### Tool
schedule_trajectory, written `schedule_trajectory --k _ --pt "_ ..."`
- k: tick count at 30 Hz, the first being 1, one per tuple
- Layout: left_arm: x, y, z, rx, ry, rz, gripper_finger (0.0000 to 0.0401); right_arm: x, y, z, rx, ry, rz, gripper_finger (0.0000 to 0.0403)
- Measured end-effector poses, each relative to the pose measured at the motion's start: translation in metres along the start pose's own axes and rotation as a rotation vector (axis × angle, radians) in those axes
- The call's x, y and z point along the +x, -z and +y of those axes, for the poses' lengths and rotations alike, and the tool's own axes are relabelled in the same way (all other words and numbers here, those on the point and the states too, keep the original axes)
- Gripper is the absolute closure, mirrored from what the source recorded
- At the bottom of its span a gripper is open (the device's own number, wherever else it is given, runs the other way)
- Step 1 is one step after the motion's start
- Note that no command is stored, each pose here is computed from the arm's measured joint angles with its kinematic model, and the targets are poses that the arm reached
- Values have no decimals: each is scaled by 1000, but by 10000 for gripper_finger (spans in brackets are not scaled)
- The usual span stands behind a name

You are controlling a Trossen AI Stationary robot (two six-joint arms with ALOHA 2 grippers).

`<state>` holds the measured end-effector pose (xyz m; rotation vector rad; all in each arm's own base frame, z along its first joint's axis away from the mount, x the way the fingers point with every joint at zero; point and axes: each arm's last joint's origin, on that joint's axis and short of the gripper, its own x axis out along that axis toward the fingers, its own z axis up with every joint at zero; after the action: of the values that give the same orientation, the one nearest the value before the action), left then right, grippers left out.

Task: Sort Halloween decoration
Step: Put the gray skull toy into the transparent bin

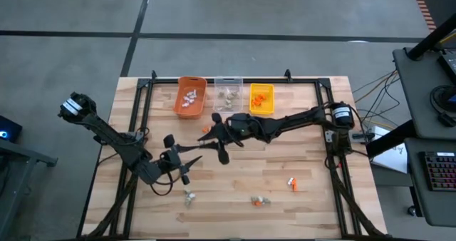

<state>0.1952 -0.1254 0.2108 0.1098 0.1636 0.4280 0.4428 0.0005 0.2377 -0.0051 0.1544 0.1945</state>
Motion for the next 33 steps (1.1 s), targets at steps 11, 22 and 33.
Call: schedule_trajectory --k 11,22,33 --pt "-1 6 2 -78 -17 47 242 -11 3 -50 65 107 267 328" --pt "-3 0 6 -111 -14 33 242 -69 4 -159 83 614 520 328" --pt "-3 0 7 -111 -21 31 242 -105 33 -215 375 542 468 282"
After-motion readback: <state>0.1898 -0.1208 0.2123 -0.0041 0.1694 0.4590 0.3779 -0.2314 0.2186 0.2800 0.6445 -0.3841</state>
